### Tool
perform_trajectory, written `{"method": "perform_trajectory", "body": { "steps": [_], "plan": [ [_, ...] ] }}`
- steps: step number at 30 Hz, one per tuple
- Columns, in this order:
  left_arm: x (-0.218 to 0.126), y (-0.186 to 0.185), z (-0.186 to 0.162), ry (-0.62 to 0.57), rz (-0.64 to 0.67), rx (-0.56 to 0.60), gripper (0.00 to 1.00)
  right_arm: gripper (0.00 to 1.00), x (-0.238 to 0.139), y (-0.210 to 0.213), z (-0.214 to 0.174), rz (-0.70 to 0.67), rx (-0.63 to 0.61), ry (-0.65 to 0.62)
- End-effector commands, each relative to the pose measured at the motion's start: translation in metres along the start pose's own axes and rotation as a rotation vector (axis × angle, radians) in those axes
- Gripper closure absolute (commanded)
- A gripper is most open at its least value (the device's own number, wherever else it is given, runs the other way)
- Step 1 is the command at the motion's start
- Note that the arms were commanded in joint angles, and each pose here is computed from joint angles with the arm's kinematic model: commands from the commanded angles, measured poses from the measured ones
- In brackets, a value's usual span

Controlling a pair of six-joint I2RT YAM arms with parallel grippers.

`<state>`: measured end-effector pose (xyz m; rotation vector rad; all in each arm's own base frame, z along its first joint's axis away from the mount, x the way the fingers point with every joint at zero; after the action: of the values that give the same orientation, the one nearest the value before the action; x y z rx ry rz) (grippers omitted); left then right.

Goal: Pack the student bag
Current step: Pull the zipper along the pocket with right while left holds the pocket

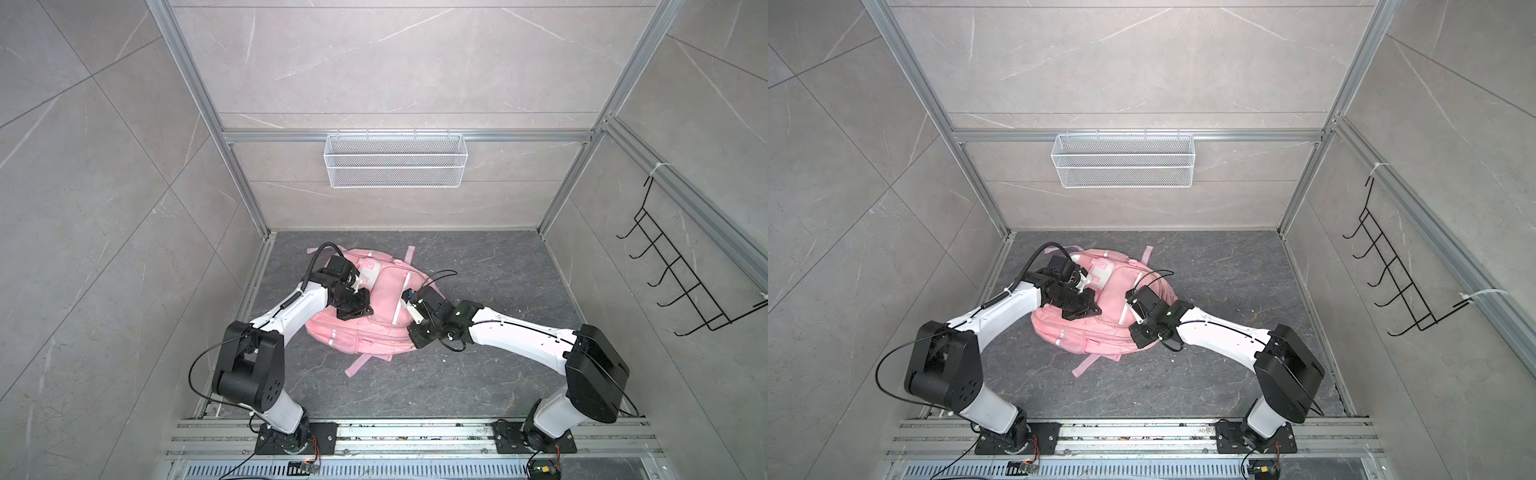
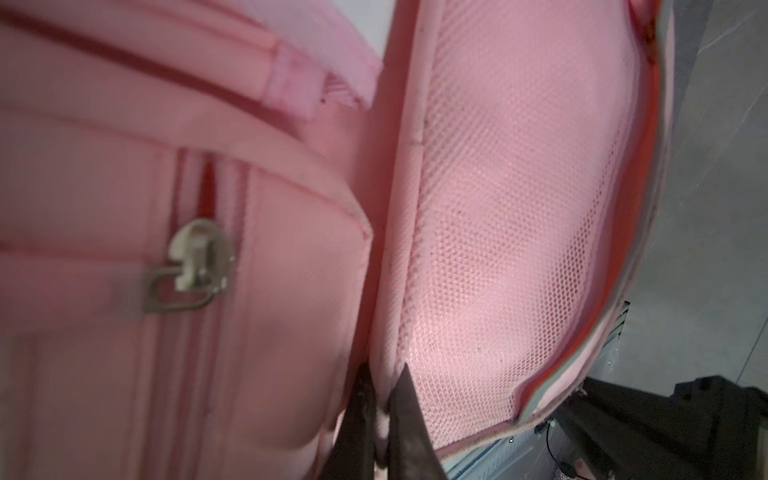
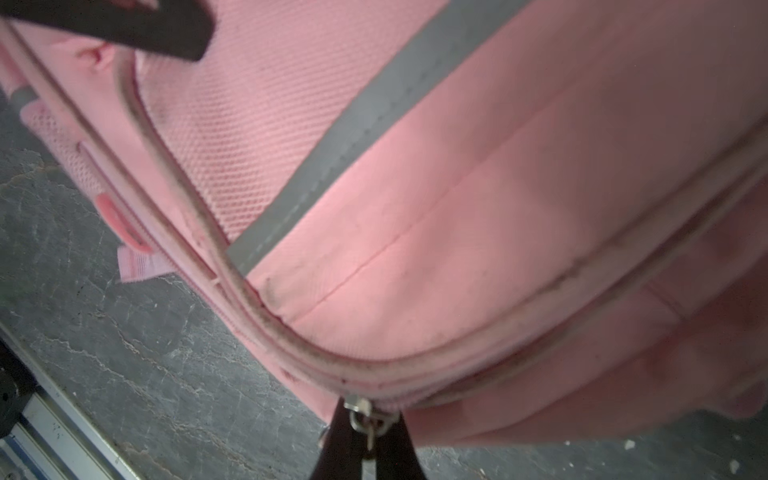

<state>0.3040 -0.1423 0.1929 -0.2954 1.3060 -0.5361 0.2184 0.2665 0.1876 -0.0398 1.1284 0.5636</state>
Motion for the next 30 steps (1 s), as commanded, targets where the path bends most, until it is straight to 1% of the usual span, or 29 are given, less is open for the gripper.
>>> {"method": "perform_trajectory", "body": {
  "steps": [1,5,6,7,8,9,11,13,16,20,22,23,24,26,30],
  "plan": [
    [-0.010,0.002,0.056,-0.242,0.089,0.051,1.00,1.00,-0.016,0.021,-0.023,0.101,0.000,0.056],
    [-0.006,0.000,0.069,-0.232,0.091,0.048,1.00,1.00,-0.012,0.033,-0.027,0.117,-0.013,0.064],
    [-0.007,-0.001,0.070,-0.230,0.094,0.044,0.92,1.00,-0.011,0.033,-0.026,0.113,-0.015,0.062],
    [-0.009,-0.001,0.067,-0.224,0.105,0.036,0.80,1.00,-0.012,0.033,-0.024,0.114,-0.021,0.055],
    [-0.012,-0.001,0.063,-0.220,0.120,0.025,0.71,1.00,-0.012,0.035,-0.022,0.118,-0.024,0.048],
    [-0.015,-0.002,0.058,-0.216,0.130,0.014,0.64,1.00,-0.013,0.036,-0.021,0.120,-0.028,0.043],
    [-0.025,-0.002,0.041,-0.206,0.147,-0.030,0.48,1.00,-0.012,0.039,-0.016,0.127,-0.033,0.036],
    [-0.032,-0.004,0.020,-0.187,0.140,-0.075,0.40,1.00,-0.010,0.042,-0.012,0.140,-0.030,0.032],
    [-0.038,-0.013,-0.013,-0.173,0.084,-0.121,0.41,1.00,-0.006,0.045,-0.010,0.159,-0.026,0.028],
    [-0.030,-0.021,-0.039,-0.136,-0.017,-0.195,0.49,1.00,-0.004,0.046,-0.010,0.177,-0.036,0.031],
    [-0.025,-0.024,-0.041,-0.158,-0.082,-0.231,0.51,1.00,-0.004,0.048,-0.009,0.191,-0.042,0.031],
    [-0.022,-0.026,-0.041,-0.167,-0.105,-0.243,0.49,1.00,-0.004,0.048,-0.009,0.196,-0.044,0.031],
    [-0.019,-0.028,-0.039,-0.171,-0.121,-0.245,0.46,1.00,-0.004,0.049,-0.009,0.200,-0.046,0.034],
    [-0.012,-0.033,-0.035,-0.157,-0.126,-0.227,0.44,1.00,-0.003,0.049,-0.009,0.209,-0.052,0.038],
    [0.000,-0.041,-0.034,-0.124,-0.136,-0.218,0.45,1.00,-0.002,0.052,-0.006,0.218,-0.062,0.039]
  ]
}}
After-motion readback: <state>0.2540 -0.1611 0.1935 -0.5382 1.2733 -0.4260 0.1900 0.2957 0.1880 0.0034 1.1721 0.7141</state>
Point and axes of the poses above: each gripper's point midway between its finger pads, its own x axis out along the fingers, its own y axis along the line the jaws close on, z = x × y, the point moved 10 cm from there along -x, back along the fingers, and after that the axes turned 10 degrees about x, right-handed, at the moved point
